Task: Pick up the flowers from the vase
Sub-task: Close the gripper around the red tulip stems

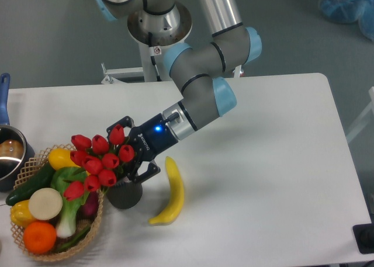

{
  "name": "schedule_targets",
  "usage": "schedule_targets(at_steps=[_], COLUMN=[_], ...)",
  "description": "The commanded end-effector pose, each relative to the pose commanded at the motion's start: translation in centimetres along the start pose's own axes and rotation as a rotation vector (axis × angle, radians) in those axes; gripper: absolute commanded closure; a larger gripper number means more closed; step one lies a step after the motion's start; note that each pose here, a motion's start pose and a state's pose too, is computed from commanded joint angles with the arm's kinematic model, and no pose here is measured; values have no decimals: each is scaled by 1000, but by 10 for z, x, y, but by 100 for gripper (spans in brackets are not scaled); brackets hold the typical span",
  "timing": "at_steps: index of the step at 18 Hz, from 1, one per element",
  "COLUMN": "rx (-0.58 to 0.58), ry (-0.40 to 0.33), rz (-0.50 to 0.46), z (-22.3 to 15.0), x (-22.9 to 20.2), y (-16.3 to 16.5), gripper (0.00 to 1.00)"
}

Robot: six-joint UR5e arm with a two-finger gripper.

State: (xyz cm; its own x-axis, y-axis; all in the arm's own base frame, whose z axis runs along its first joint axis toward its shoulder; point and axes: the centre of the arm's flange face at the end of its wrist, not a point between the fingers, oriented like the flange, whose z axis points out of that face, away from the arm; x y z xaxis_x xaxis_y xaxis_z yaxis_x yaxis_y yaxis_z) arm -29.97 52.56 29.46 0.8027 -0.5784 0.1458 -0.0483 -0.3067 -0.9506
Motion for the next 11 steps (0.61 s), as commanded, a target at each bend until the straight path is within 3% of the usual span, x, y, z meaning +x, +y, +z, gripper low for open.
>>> schedule_targets(at_steps=[11], rx=[60], ry=[7], rz=[-4], z=[-1], x=[0], y=[-3], gripper=[43])
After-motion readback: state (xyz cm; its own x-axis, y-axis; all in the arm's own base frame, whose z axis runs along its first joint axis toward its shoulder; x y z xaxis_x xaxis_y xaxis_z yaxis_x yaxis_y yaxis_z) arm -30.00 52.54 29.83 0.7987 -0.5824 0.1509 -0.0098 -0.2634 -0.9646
